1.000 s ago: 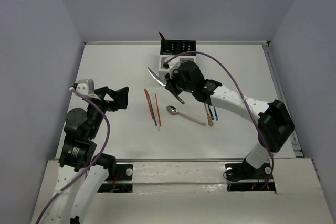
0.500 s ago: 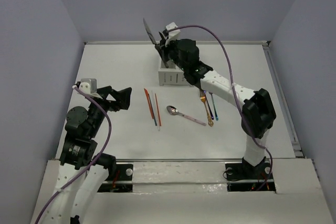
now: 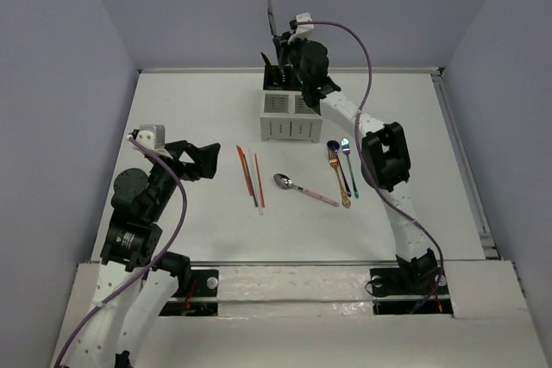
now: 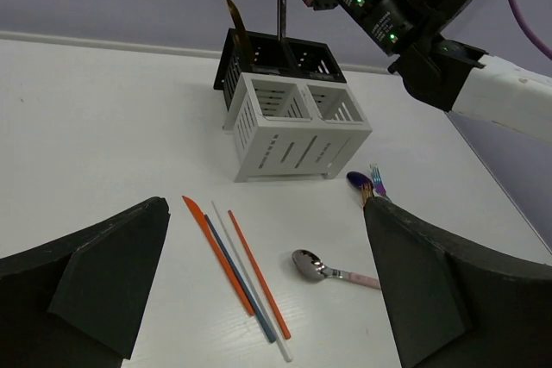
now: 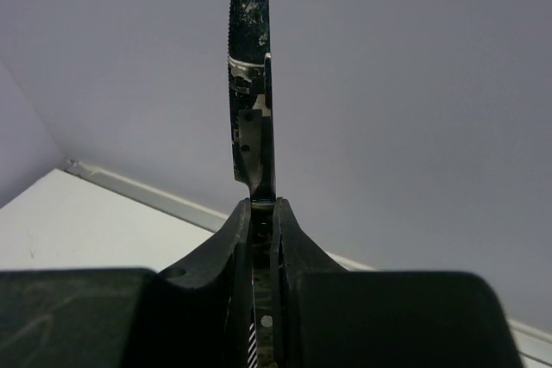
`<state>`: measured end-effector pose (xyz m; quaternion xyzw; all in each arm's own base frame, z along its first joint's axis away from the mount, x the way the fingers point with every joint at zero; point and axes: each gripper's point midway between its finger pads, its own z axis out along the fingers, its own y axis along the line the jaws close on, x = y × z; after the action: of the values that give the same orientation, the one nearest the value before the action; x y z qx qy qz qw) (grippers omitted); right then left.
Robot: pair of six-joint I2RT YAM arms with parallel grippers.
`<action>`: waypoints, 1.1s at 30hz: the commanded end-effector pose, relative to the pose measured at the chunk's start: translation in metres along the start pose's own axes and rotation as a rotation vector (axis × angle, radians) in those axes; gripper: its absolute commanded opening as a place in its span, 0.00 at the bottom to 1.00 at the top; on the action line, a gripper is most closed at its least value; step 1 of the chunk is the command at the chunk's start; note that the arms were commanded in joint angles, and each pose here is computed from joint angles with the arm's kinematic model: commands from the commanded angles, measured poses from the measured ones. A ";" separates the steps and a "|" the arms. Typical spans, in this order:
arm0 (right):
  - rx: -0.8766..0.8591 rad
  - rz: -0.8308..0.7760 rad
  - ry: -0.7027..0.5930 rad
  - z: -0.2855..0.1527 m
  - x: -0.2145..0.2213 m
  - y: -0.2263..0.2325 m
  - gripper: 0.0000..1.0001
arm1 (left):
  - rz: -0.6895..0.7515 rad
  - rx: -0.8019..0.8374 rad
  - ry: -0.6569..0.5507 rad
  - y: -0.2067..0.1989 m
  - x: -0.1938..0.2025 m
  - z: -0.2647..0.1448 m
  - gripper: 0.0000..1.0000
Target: Sort the eating utensils into containers
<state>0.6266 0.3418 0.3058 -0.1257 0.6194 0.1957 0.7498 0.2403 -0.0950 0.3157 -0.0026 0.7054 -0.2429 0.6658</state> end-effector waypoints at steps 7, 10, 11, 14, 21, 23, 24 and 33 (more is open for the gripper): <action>-0.127 0.088 -0.122 0.016 -0.017 0.008 0.00 | 0.017 0.014 -0.033 0.001 -0.010 0.009 0.99; -0.140 0.102 -0.078 0.010 0.008 0.011 0.00 | 0.018 0.008 -0.028 0.004 -0.009 0.010 0.99; -0.155 0.105 -0.055 0.007 0.019 0.013 0.00 | 0.017 0.010 -0.027 0.003 -0.009 0.011 0.99; -0.179 0.101 -0.032 0.003 0.027 0.017 0.00 | 0.017 0.002 -0.026 0.006 -0.008 0.012 0.99; -0.205 0.084 -0.007 -0.010 0.033 0.021 0.09 | 0.019 0.007 -0.037 0.006 -0.010 0.010 0.99; -0.218 0.086 0.007 -0.014 0.036 0.023 0.24 | 0.021 0.009 -0.041 0.006 -0.011 0.010 0.99; -0.226 0.086 0.002 -0.016 0.028 0.024 0.30 | 0.021 0.010 -0.044 0.005 -0.012 0.009 0.99; -0.311 0.066 0.068 -0.034 -0.013 0.040 0.62 | 0.018 0.019 -0.050 0.003 -0.013 0.007 0.99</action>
<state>0.6039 0.3574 0.2175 -0.1922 0.6634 0.2872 0.6637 0.2492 -0.0892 0.3145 -0.0057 0.7074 -0.2377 0.6656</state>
